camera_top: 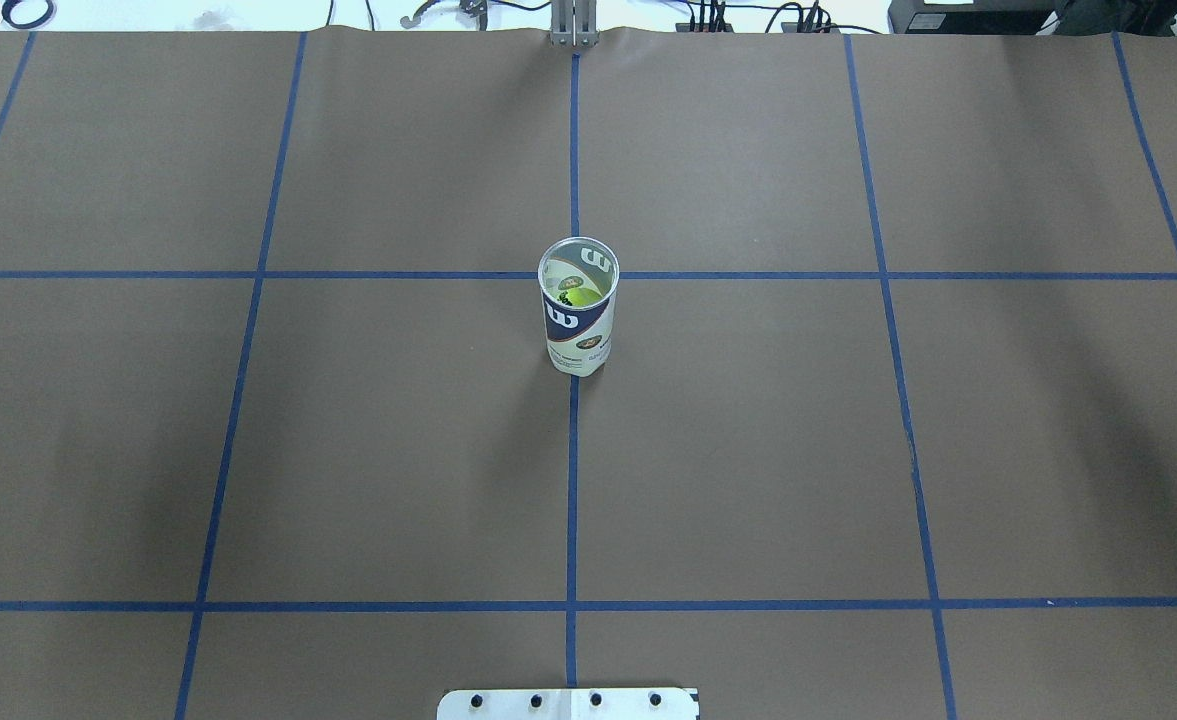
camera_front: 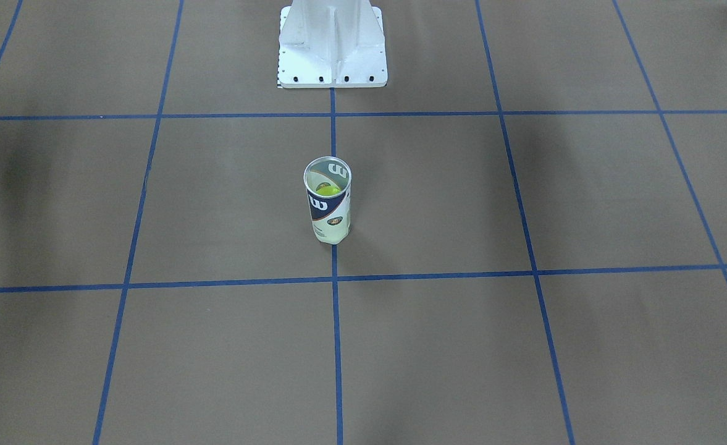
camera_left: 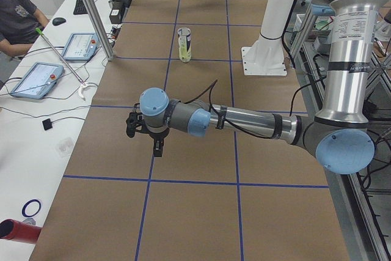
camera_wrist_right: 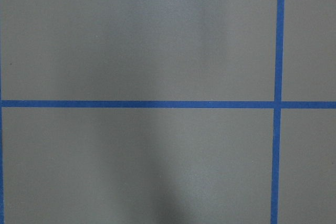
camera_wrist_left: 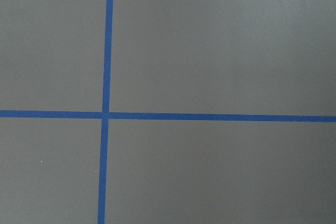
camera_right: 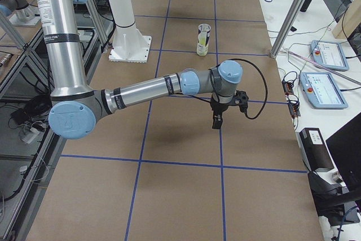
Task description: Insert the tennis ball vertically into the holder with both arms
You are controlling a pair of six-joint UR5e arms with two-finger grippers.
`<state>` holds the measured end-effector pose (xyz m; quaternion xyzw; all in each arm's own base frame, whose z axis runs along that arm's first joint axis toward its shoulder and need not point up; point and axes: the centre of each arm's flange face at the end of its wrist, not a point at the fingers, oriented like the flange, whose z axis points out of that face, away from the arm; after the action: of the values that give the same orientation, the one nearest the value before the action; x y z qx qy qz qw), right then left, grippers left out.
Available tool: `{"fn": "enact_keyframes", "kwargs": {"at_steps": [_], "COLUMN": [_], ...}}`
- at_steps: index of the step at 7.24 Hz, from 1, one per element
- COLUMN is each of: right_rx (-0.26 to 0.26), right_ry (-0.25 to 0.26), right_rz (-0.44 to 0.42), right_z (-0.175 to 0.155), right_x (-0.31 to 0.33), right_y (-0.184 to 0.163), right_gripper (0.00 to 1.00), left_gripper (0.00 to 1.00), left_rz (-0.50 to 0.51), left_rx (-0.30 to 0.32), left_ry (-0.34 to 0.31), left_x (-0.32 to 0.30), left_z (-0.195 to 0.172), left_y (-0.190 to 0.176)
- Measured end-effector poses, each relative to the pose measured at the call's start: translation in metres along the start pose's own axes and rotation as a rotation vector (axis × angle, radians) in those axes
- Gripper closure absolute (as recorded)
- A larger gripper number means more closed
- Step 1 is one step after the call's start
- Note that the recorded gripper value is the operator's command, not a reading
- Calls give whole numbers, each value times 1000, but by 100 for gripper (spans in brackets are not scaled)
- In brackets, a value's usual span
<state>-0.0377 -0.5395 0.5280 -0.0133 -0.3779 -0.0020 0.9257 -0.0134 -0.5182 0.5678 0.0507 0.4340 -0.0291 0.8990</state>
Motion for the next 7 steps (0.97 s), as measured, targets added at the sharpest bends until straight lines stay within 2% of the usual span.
{"fn": "enact_keyframes", "kwargs": {"at_steps": [3,7], "right_rx": [-35,-53], "right_ry": [6,0], "right_rz": [34,60], "right_z": [17,24], "right_x": [17,28], "right_y": [4,5], "right_gripper": [0,0], "left_gripper": [0,0], "left_rz": [4,14], "left_rx": [8,14], "left_ry": [-24,-26], "left_x": [-2,0], "left_z": [0,-2], "left_y": [0,-3]}}
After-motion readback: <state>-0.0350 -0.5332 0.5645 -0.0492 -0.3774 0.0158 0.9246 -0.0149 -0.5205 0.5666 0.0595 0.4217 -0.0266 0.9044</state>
